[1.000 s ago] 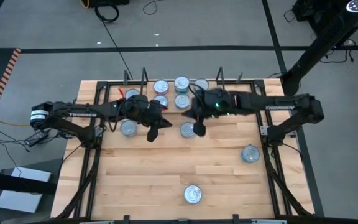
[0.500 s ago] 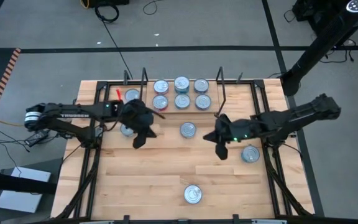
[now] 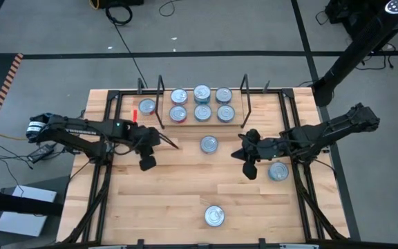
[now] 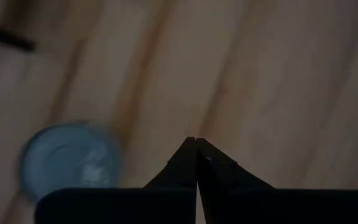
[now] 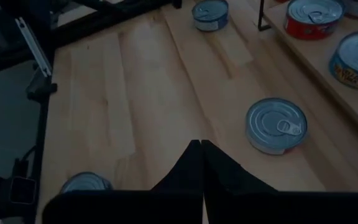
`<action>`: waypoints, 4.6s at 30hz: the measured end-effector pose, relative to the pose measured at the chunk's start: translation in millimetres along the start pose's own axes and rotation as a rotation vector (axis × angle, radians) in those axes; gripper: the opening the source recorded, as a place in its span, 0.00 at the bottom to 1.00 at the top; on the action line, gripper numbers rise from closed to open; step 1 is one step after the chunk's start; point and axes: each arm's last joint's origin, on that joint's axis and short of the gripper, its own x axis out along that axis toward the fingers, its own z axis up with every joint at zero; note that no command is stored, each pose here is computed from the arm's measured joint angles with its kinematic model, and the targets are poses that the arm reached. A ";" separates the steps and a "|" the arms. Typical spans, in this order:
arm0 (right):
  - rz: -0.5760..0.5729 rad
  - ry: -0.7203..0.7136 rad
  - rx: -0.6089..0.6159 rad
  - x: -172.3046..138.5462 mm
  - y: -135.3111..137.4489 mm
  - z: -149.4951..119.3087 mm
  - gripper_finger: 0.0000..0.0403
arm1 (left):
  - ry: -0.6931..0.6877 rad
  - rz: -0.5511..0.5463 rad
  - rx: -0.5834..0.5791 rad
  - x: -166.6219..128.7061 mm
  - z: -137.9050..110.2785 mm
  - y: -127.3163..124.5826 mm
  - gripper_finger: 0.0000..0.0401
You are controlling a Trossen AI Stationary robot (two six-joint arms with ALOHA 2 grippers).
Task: Stack canned seafood by type on shelf
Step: Stack the blue tuna can on top of the other blue tuna can on the shelf
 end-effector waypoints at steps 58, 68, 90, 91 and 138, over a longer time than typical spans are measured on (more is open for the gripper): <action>0.041 0.049 -0.010 0.3 0.1 -2.2 0.01 | 0.098 0.226 -0.174 68.5 -22.9 25.5 0.37; 0.039 0.052 -0.010 0.3 -0.1 -2.5 0.01 | 0.112 0.298 -0.160 79.3 -20.4 26.6 0.17; 0.040 0.052 -0.021 0.3 0.0 -2.4 0.01 | -0.052 -0.273 0.024 43.4 33.5 -15.2 0.00; 0.041 0.053 -0.021 0.3 0.0 -2.5 0.01 | -0.063 -0.278 0.023 41.5 35.5 -16.6 0.00; 0.059 0.051 -0.052 0.3 0.9 -1.8 0.01 | -0.011 -0.175 0.073 87.5 55.2 -38.7 0.00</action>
